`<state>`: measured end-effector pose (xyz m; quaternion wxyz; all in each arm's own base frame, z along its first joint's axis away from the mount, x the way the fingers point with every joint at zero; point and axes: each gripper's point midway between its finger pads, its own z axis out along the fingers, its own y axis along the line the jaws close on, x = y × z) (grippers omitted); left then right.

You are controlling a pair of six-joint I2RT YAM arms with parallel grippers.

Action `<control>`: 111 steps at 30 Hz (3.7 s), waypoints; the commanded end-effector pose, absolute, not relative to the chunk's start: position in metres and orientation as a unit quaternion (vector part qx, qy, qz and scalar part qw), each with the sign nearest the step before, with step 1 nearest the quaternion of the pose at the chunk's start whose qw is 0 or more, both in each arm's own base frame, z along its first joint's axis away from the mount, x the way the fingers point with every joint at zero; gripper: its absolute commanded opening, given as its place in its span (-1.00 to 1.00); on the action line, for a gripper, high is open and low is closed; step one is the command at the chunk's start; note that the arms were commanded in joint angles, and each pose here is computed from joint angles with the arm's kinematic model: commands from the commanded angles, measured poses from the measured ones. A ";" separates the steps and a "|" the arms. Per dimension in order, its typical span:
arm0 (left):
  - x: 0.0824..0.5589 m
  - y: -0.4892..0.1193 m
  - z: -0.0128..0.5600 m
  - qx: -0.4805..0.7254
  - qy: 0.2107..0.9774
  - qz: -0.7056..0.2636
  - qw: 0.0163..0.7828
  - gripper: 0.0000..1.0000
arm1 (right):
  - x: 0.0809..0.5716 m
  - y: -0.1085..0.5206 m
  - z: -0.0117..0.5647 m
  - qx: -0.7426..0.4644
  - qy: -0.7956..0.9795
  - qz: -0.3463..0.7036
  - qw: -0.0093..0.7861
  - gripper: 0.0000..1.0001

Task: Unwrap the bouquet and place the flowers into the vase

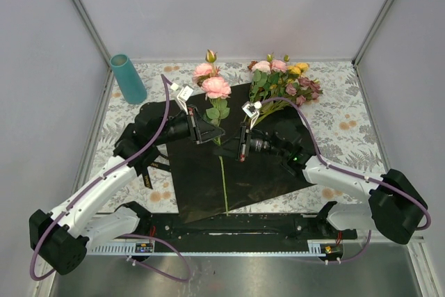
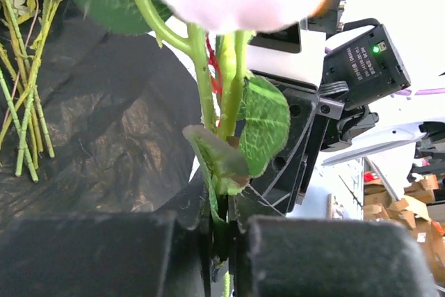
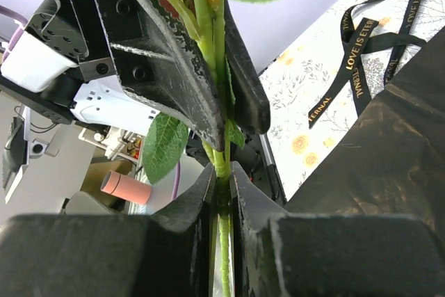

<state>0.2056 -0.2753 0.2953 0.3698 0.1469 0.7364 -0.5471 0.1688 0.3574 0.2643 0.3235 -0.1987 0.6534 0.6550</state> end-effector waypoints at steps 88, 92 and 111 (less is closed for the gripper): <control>0.360 -0.062 0.367 -0.049 0.758 -0.181 0.625 0.98 | 0.283 0.227 0.210 0.109 0.776 0.328 0.528 0.95; 0.328 -0.085 0.345 -0.029 0.774 -0.233 0.588 0.98 | 0.305 0.224 0.201 0.130 0.773 0.335 0.522 0.82; 0.272 -0.101 0.262 -0.008 0.797 -0.277 0.537 0.98 | 0.403 0.221 0.131 0.221 0.783 0.392 0.429 -0.08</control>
